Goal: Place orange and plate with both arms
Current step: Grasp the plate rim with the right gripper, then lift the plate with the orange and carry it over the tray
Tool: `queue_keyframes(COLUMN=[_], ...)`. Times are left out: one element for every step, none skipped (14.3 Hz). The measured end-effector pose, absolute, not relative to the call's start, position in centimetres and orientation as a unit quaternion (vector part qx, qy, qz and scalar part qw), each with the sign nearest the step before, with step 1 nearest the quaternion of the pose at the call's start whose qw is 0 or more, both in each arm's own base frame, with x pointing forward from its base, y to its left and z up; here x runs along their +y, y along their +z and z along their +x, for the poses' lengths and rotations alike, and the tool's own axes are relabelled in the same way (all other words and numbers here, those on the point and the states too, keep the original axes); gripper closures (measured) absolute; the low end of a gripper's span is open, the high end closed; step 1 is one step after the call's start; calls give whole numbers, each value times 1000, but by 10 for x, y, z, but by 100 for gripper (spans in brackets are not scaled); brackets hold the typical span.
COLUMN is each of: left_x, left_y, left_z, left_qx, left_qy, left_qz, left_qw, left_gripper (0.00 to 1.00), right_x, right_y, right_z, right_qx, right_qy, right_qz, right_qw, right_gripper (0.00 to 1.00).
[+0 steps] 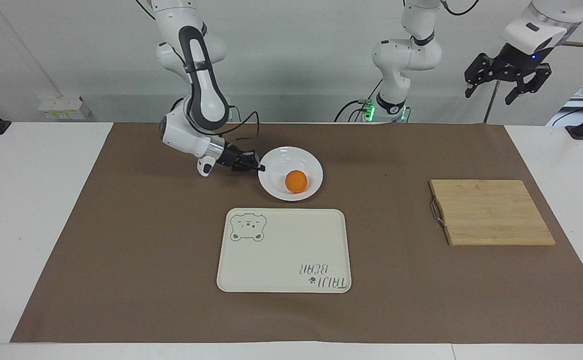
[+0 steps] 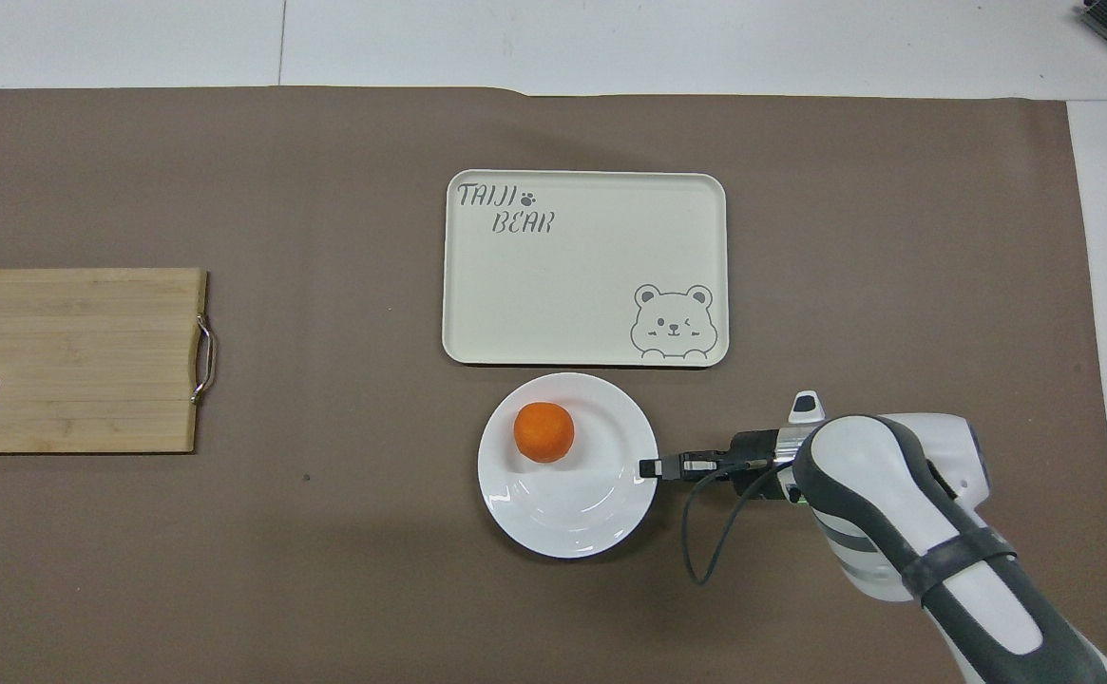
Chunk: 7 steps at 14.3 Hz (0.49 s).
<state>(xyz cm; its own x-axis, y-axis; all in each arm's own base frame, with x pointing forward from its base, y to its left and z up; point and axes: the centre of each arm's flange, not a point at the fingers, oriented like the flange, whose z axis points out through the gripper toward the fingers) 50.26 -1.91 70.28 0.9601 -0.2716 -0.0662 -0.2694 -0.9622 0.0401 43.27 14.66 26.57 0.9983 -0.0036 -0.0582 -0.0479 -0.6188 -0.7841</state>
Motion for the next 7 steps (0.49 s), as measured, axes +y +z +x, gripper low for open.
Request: queue_keyframes(left_x=[-19,-19,-19,-19,-19,-19,-19], left_y=[703,703,703,703,703,703,703], left_z=[503,503,503,503,503,503,503], left_qx=[-137,-137,-137,-137,-137,-137,-137], left_qy=[-36,-36,-36,-36,-36,-36,-36], left_qz=[990,990,990,990,990,990,990], left_qw=[15,15,15,15,15,15,15], left_gripper=[0,0,0,0,0,0,0], right_x=[147,149,150,152,153,154,156], right_y=[266,267,268,270,272,275,277], right_z=[433,434,434,435,437,439,441], right_qx=[16,18,19,22,22,21,19], right_qy=[23,22,22,22,20,19,20], right_qz=[-897,-895,-892,-889,-887,-885,-883], right_qw=[441,445,450,457,461,465,469], right_gripper=[95,95,95,95,95,95,95])
